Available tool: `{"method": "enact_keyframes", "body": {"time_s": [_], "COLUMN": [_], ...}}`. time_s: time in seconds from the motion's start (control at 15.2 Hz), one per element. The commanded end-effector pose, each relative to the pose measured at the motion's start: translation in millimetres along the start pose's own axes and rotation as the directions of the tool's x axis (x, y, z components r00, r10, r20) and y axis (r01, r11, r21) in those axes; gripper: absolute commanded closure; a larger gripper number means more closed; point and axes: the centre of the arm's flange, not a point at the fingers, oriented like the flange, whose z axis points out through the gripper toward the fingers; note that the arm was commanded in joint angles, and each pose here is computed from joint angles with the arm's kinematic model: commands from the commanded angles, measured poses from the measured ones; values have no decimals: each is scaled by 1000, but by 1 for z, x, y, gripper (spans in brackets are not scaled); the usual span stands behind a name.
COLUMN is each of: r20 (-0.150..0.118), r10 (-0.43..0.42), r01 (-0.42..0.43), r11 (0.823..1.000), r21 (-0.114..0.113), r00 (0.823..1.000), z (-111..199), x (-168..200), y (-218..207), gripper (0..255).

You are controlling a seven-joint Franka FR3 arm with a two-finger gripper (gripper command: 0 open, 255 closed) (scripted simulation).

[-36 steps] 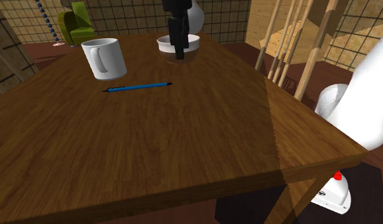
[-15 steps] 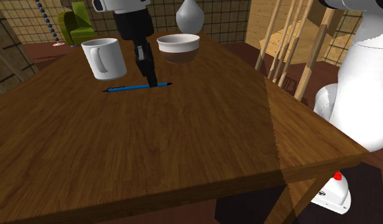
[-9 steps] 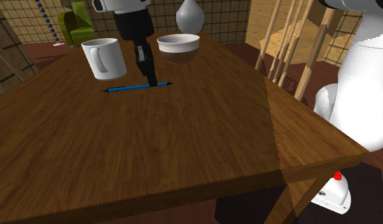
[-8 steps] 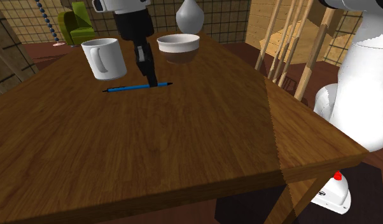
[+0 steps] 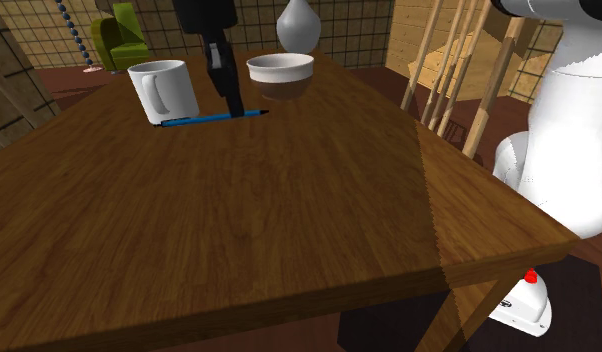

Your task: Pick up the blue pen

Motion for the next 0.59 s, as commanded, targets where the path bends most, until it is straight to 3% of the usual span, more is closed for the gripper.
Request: {"method": "enact_keyframes", "body": {"time_s": [0.0,0.53], "r20": [0,0], "r10": [0,0], "r01": [0,0], "r11": [1000,1000], "r21": [0,0], "r00": [1000,1000], "z": [-11,-43], "x": [-1,-4], "y": [1,2], "gripper": [255,255]}}
